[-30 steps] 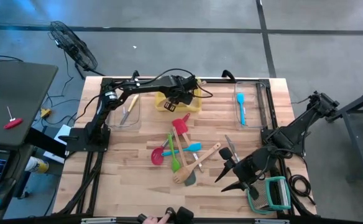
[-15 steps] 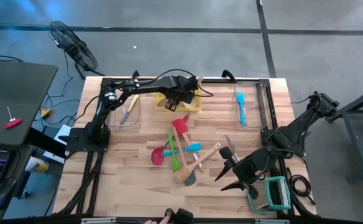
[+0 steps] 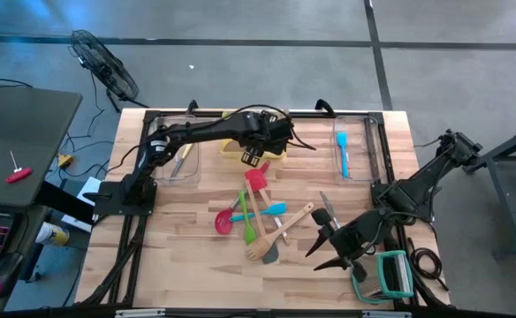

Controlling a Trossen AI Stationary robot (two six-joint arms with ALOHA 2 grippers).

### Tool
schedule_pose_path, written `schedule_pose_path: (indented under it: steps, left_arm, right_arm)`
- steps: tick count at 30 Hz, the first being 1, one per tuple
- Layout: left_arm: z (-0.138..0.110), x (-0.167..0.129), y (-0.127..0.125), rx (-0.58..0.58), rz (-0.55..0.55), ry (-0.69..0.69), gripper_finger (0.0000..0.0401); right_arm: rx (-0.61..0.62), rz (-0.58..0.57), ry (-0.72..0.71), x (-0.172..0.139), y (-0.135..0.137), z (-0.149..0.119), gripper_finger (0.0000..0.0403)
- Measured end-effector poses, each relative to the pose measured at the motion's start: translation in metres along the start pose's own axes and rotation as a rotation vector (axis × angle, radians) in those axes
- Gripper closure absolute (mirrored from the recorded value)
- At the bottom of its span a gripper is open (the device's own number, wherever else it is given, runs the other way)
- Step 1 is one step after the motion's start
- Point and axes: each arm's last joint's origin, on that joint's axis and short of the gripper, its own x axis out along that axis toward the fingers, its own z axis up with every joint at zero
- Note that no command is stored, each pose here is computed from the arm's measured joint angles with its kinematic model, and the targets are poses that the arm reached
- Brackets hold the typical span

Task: Pick & Place Kitchen Items
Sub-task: Put the wooden serving spoon into the yellow bin

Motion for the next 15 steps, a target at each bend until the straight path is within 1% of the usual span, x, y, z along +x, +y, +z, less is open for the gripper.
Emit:
schedule_pose_path:
  steps: [2,5,7,8,10,12,15]
  left_arm:
    - [-0.002,-0.017,-0.002,-0.027,-0.075,-0.017,0.0201]
    - [-0.005,-0.039,-0.008,-0.060,-0.241,-0.090,0.0201]
    - [-0.009,-0.056,-0.011,-0.086,-0.334,-0.152,0.0201]
    - [-0.011,-0.065,-0.012,-0.102,-0.363,-0.175,0.0201]
    - [-0.019,-0.079,-0.015,-0.133,-0.426,-0.179,0.0201]
    - [-0.019,-0.086,-0.019,-0.178,-0.446,-0.187,0.0201]
    - [-0.021,-0.100,-0.025,-0.225,-0.458,-0.202,0.0201]
  right_arm:
    - [-0.001,0.002,0.006,0.000,0.000,-0.001,0.0245]
    - [0.011,0.005,0.027,0.000,0.001,-0.003,0.0245]
    - [0.049,0.022,0.054,0.000,0.001,-0.005,0.0245]
    - [0.073,0.030,0.065,0.000,0.001,-0.006,0.0245]
    - [0.122,0.040,0.092,0.000,0.002,-0.008,0.0245]
    - [0.161,0.034,0.122,-0.001,0.001,-0.011,0.0245]
    - [0.171,0.030,0.158,-0.001,0.001,-0.015,0.0245]
